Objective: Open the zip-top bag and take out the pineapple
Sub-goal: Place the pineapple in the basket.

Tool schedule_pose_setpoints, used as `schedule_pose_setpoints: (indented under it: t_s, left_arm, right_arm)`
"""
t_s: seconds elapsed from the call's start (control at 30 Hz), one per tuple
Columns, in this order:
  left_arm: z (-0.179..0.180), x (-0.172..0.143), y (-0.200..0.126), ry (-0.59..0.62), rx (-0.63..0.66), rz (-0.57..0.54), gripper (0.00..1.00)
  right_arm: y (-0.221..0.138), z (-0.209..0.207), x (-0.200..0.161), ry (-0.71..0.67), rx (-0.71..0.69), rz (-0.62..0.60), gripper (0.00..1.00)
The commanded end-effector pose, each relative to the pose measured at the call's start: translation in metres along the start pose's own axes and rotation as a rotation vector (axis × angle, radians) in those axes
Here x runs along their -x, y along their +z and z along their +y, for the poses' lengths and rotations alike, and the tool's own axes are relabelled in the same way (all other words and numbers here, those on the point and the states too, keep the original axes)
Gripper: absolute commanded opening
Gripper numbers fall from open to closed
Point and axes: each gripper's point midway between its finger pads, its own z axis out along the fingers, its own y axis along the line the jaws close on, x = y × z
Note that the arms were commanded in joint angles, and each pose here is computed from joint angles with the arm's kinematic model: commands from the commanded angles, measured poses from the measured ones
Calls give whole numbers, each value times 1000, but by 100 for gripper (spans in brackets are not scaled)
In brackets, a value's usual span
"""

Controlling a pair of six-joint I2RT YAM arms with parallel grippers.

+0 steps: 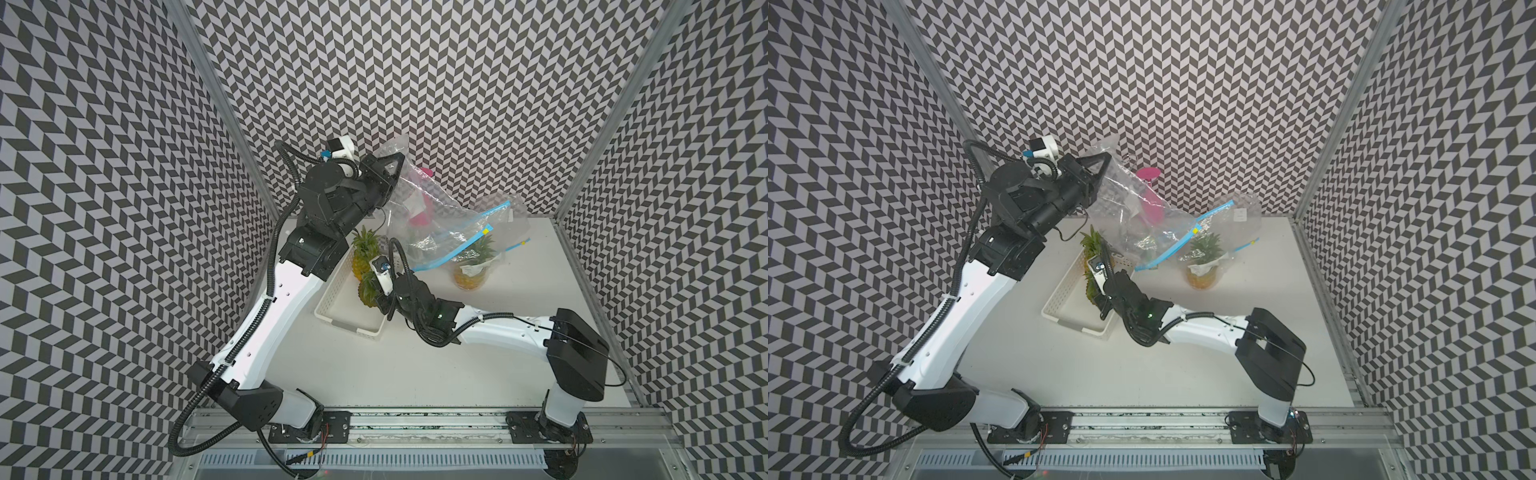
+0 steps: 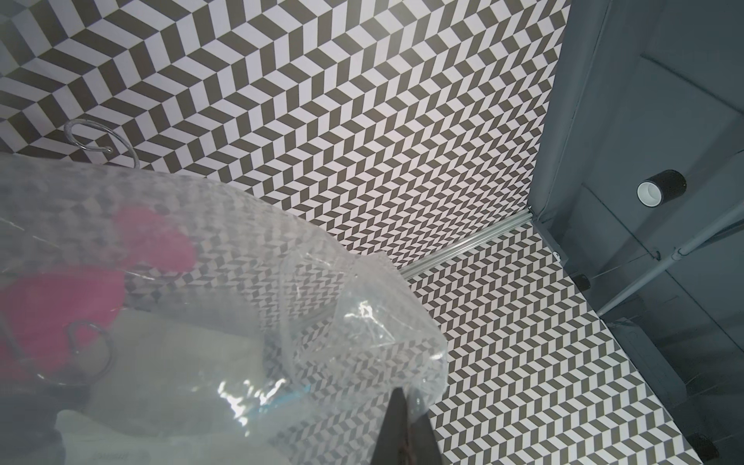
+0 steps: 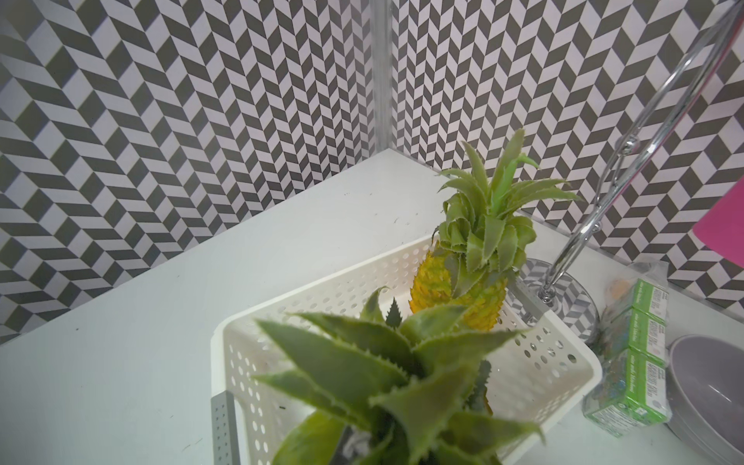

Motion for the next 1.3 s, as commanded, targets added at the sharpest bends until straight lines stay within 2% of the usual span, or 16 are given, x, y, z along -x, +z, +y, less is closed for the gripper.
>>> schedule_pose_setpoints:
  t_s: [0.0, 0.2, 0.47, 0.5, 0.6, 0.67, 0.8, 0.93, 0.97, 1.27]
  left_arm:
    - [-5, 5, -5, 24, -7, -27, 0]
    - [1, -1, -3, 18, 6, -9, 0]
    - [2, -8, -5, 14, 14, 7, 0]
    - [3, -8, -6, 13, 17, 8, 0]
    - [3, -8, -8, 15, 22, 7, 0]
    - [4, -7, -9, 18, 27, 6, 0]
    - [6, -6, -11, 34, 42, 0, 0]
    - [8, -3, -8, 56, 69, -7, 0]
    - [8, -4, -8, 31, 66, 2, 0]
    - [-3, 1, -1, 49, 35, -7, 0]
  right_arm:
    - [0, 14, 56, 39, 42, -173, 0]
    - [20, 49, 53, -2, 120, -179, 0]
    - [55, 55, 40, -31, 82, -135, 0]
    - [57, 56, 38, -28, 82, -121, 9]
    - [60, 58, 32, -15, 87, -83, 47]
    - [57, 58, 36, -13, 89, -82, 61]
    - [31, 62, 71, -27, 116, -146, 73]
    - [-13, 65, 114, -40, 179, -229, 76]
    - [-27, 70, 118, -57, 227, -239, 76]
    - [-147, 45, 115, -86, 326, -322, 72]
